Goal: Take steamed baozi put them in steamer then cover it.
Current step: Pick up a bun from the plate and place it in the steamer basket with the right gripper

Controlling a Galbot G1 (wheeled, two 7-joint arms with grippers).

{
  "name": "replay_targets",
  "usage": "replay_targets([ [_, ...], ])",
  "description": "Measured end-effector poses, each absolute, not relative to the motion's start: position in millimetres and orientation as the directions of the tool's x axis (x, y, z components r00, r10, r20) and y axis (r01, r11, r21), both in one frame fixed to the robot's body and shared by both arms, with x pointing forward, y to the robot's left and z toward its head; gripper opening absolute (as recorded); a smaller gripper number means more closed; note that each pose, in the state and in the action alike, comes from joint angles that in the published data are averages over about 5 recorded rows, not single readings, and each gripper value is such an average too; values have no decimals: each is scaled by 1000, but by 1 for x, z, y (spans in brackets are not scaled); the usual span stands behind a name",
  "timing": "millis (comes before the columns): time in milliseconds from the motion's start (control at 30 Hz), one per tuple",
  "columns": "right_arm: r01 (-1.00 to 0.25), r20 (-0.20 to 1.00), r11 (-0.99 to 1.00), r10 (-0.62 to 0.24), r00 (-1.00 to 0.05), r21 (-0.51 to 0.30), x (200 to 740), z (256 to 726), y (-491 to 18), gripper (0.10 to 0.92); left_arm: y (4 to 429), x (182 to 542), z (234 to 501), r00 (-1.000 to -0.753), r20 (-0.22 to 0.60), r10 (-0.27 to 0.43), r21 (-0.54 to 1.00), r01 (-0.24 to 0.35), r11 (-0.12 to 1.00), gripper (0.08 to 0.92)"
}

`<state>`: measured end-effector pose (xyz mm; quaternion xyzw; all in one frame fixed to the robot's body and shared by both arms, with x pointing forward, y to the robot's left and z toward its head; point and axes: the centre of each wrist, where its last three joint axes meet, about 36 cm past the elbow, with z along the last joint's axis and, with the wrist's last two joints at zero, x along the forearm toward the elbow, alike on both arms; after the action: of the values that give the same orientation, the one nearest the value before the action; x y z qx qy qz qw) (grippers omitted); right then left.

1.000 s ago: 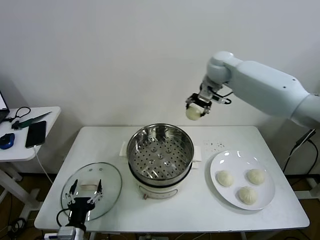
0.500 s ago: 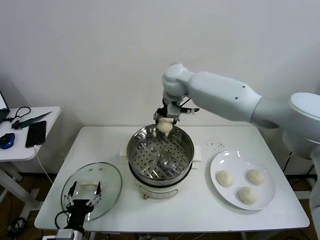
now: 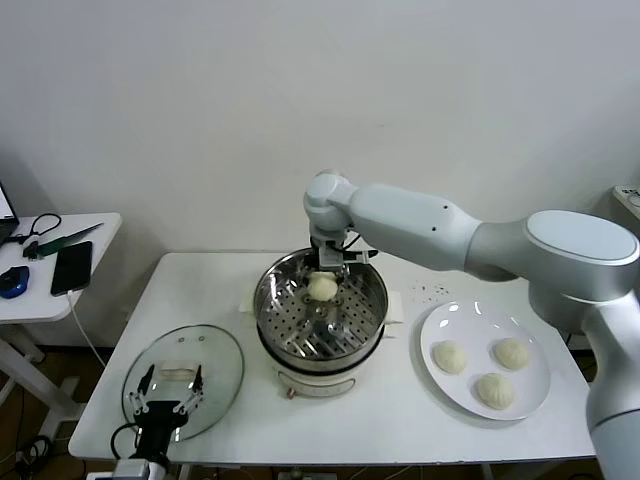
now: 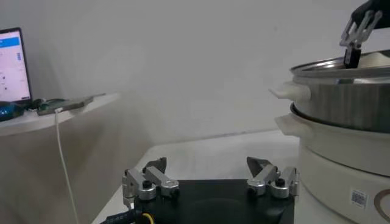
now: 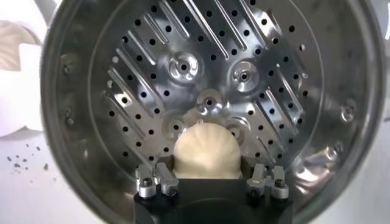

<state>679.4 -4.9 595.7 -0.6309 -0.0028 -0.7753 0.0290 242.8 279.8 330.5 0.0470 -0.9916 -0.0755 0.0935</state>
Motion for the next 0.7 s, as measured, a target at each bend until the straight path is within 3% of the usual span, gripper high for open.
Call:
replay_targets([
  [200, 49, 976, -999, -32, -217, -22, 682, 590, -2, 704, 280, 241, 329, -978, 182, -106, 161, -77, 984, 823],
  [467, 28, 974, -999, -31, -223, -26, 683, 590, -1, 816, 281, 239, 329, -977, 184, -106, 162, -76, 984, 823],
  [700, 8, 973, -999, -49, -225, -48, 683, 608, -7, 823, 281, 239, 329, -977, 184, -106, 163, -76, 984, 823],
])
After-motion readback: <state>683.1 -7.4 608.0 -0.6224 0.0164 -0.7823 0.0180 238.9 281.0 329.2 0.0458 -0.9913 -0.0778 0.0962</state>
